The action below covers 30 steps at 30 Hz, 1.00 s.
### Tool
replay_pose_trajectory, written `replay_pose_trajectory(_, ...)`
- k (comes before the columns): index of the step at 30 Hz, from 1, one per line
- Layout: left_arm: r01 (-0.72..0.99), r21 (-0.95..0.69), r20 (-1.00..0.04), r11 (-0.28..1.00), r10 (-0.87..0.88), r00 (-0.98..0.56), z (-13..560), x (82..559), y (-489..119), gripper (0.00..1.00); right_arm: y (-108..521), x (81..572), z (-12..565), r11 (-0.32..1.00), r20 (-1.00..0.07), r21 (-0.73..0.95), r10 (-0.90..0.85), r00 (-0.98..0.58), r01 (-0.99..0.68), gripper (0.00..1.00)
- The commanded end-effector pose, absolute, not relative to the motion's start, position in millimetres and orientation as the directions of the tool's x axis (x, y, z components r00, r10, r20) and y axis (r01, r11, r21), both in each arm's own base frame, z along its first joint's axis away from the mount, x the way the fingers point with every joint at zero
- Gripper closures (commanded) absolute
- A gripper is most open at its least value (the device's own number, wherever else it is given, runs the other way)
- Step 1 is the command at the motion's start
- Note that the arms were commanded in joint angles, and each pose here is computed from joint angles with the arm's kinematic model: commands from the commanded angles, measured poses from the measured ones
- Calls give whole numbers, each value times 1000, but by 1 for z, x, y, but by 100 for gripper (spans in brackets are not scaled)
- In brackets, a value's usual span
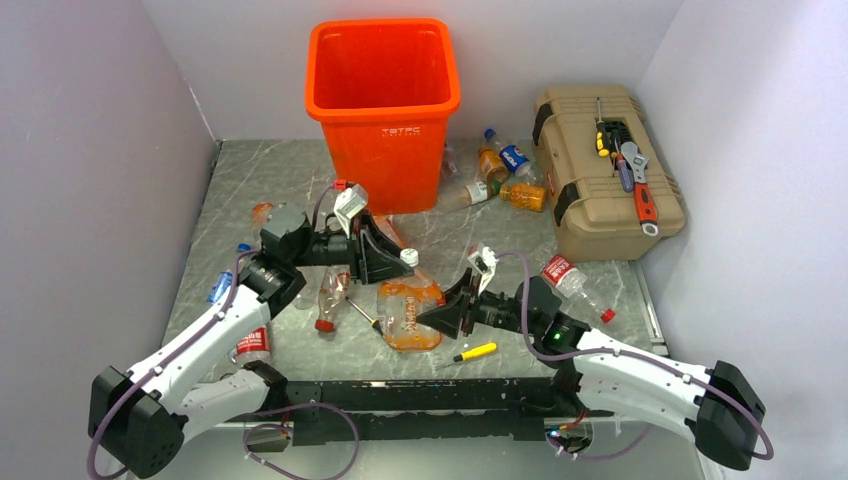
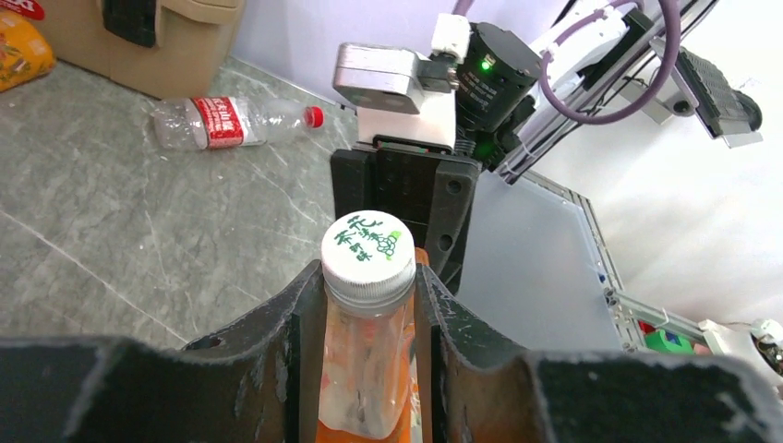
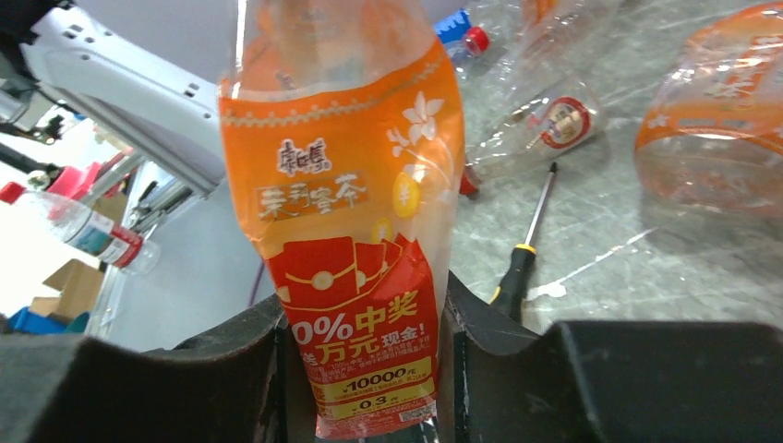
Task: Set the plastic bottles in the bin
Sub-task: Place the plastic bottle in the trash bin.
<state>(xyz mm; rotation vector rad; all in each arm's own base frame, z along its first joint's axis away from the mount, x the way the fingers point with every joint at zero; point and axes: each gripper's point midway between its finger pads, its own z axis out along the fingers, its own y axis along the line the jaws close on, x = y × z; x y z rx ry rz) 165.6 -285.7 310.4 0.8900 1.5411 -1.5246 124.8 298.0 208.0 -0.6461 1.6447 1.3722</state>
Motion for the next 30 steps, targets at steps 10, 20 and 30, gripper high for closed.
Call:
replay_pose_trajectory(10,877,-480,-864,0,-173,-472,352,168,-288,33,298,133,227,264,-887,457,207,-413,-849,78)
replay_pose_trajectory(20,826,-562,-825,35,-103,-556,330,178,-304,49,296,137,225,303,-899,435,206,-387,-848,85)
replay_pose_trajectory(30,850,-522,-850,64,-121,-513,340,184,-306,100,299,135,222,311,-896,444,152,-417,-840,31)
